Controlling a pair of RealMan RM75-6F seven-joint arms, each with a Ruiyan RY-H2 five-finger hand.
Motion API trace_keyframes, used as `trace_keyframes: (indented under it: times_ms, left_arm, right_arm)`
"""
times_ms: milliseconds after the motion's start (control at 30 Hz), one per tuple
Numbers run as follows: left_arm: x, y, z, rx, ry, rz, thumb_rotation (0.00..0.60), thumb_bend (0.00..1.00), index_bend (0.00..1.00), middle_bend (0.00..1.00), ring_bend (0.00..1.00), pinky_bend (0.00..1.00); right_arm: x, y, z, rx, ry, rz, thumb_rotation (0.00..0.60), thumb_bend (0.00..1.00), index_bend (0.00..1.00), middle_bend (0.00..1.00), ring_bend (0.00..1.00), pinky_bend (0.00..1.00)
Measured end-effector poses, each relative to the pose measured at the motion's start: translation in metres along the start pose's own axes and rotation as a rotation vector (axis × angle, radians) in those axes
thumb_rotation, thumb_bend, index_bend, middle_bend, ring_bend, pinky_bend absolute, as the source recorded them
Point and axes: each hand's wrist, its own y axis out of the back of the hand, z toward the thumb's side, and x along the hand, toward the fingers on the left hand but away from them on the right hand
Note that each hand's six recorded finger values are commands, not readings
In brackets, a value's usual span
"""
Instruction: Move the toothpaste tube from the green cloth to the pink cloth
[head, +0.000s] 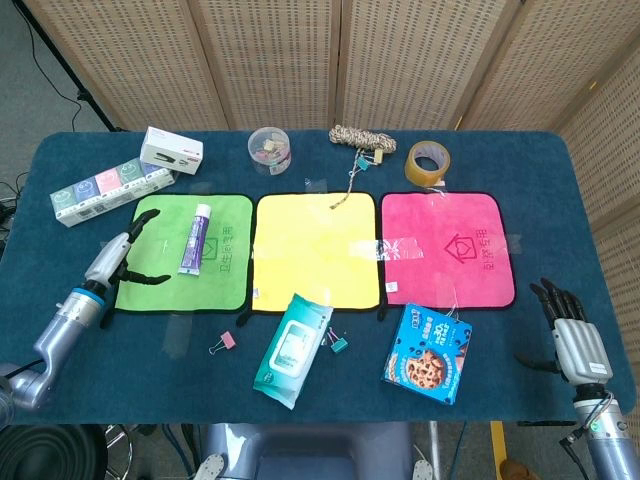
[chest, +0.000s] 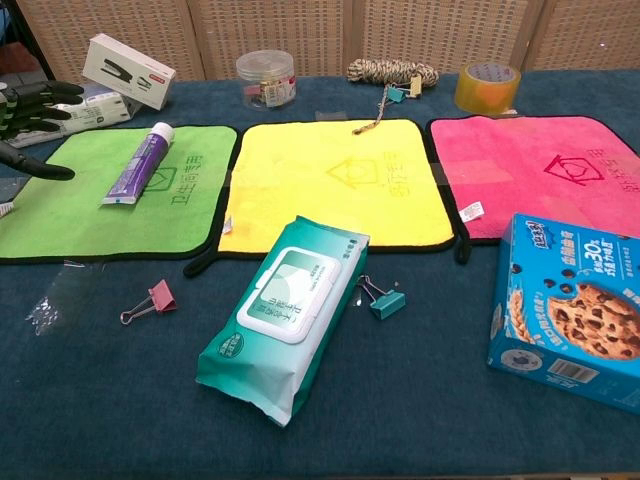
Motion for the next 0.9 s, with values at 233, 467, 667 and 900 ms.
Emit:
trace_keyframes:
  times_ms: [233,467,667,900]
  left_arm:
    - [0.021,-0.024,-0.004,-0.072,0.047,-0.04,0.6,0.0,0.0,0.0,0.0,0.0]
    - [0.035,-0.043,0.006,-0.095,0.031,-0.077,0.6,0.0,0.0,0.0,0.0,0.0]
    - [0.042,-0.057,0.013,-0.088,0.029,-0.106,0.6,0.0,0.0,0.0,0.0,0.0]
    - [0.048,-0.072,0.026,-0.094,0.01,-0.133,0.6,0.0,0.0,0.0,0.0,0.0]
  right_arm:
    - [-0.002,-0.005,-0.002,-0.007,-0.008,0.021,0.6,0.0,0.0,0.0,0.0,0.0]
    - [-0.003,-0.005,-0.004,-0.015,-0.012,0.026,0.6,0.0,0.0,0.0,0.0,0.0]
    - [-0.002,-0.005,-0.003,-0.018,-0.012,0.029,0.6,0.0,0.0,0.0,0.0,0.0]
    - [-0.002,-0.005,-0.004,-0.023,-0.013,0.032,0.6,0.0,0.0,0.0,0.0,0.0]
